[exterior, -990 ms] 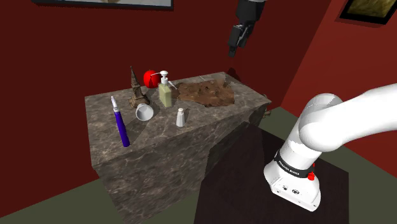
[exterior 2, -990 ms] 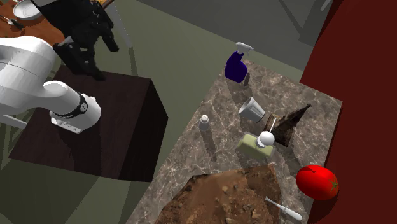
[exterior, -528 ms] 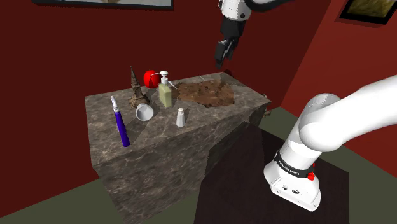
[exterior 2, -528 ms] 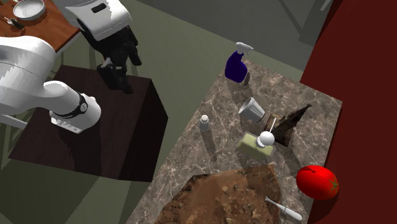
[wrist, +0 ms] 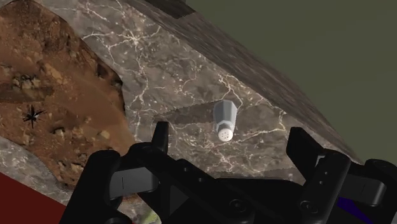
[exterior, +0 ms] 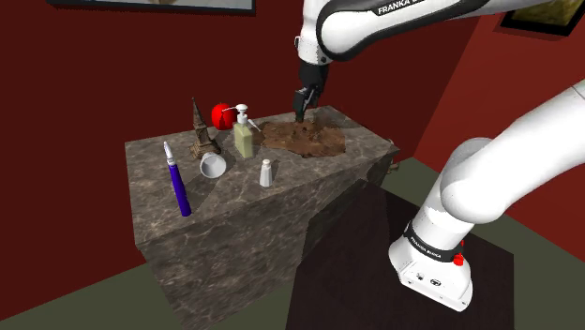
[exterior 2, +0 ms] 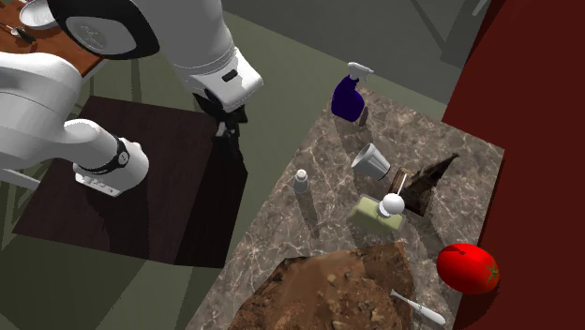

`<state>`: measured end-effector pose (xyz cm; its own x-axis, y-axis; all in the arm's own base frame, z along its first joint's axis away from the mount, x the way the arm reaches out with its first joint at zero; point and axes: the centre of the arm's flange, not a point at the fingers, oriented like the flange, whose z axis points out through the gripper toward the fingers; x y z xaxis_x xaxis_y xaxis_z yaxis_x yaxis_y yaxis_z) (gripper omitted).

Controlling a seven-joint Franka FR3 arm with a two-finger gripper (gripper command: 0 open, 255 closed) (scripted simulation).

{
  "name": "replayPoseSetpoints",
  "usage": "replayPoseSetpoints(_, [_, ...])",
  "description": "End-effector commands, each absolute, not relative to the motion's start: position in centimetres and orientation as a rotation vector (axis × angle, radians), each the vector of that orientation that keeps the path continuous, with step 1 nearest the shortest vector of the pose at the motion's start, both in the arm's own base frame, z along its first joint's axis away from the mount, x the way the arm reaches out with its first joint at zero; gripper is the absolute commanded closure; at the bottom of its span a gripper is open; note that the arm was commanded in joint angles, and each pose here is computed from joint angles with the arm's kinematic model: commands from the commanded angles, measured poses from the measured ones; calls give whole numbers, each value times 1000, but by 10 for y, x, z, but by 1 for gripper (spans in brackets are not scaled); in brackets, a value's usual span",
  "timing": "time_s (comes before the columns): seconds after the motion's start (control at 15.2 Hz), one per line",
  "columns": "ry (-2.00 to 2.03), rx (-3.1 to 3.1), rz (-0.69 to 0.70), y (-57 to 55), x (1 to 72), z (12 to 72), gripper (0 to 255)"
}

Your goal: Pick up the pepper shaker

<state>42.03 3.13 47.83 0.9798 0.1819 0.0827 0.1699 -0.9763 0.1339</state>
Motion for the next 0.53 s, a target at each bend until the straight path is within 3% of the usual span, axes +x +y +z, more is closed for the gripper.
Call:
replayPoseSetpoints(0.0, [283, 3003, 135, 36, 435, 453, 0])
replayPoseSetpoints(0.46, [336, 3010, 99, 46, 488, 376, 0])
